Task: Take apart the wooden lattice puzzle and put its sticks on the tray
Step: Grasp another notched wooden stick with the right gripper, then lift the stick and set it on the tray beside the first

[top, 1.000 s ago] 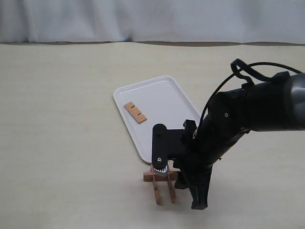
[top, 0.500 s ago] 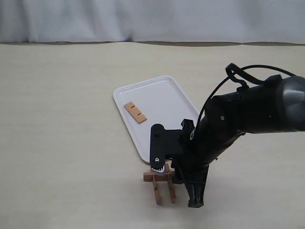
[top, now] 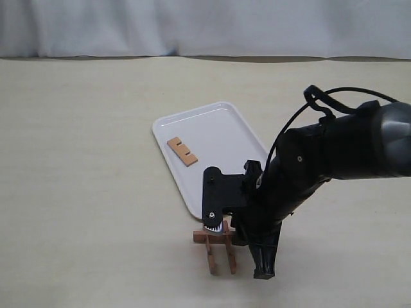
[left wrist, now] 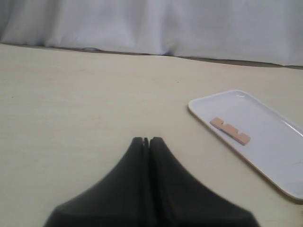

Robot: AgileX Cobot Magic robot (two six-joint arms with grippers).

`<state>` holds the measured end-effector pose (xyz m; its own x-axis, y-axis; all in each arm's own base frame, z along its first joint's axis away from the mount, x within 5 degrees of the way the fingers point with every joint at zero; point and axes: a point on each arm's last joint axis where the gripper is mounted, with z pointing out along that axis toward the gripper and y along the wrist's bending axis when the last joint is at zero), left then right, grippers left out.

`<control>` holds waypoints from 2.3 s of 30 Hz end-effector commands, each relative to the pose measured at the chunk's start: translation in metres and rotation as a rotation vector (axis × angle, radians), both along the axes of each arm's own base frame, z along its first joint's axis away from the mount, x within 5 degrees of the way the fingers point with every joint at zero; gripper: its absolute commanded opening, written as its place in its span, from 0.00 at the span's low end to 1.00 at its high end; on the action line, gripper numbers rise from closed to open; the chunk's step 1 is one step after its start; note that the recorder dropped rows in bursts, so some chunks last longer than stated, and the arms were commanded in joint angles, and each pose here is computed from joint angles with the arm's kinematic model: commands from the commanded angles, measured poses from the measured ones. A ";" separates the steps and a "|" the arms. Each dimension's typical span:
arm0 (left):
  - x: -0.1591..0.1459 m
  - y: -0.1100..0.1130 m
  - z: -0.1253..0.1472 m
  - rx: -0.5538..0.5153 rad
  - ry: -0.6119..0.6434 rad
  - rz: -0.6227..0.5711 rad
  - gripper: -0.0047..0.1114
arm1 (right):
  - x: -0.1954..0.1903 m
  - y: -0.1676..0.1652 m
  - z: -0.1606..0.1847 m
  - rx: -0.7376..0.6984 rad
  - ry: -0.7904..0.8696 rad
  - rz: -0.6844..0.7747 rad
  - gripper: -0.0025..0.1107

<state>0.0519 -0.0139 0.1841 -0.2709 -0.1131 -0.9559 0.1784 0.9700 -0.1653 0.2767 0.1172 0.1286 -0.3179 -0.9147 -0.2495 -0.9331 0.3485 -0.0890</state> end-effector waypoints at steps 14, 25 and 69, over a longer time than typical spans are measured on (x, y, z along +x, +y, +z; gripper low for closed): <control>0.000 0.000 0.000 -0.004 -0.007 -0.007 0.04 | 0.002 -0.001 -0.004 -0.023 -0.021 0.029 0.20; 0.000 0.000 0.000 -0.004 -0.007 -0.007 0.04 | -0.001 -0.004 0.035 0.000 -0.137 0.024 0.06; 0.000 0.000 0.000 -0.004 -0.007 -0.007 0.04 | 0.060 -0.039 0.051 0.370 -0.310 -0.886 0.53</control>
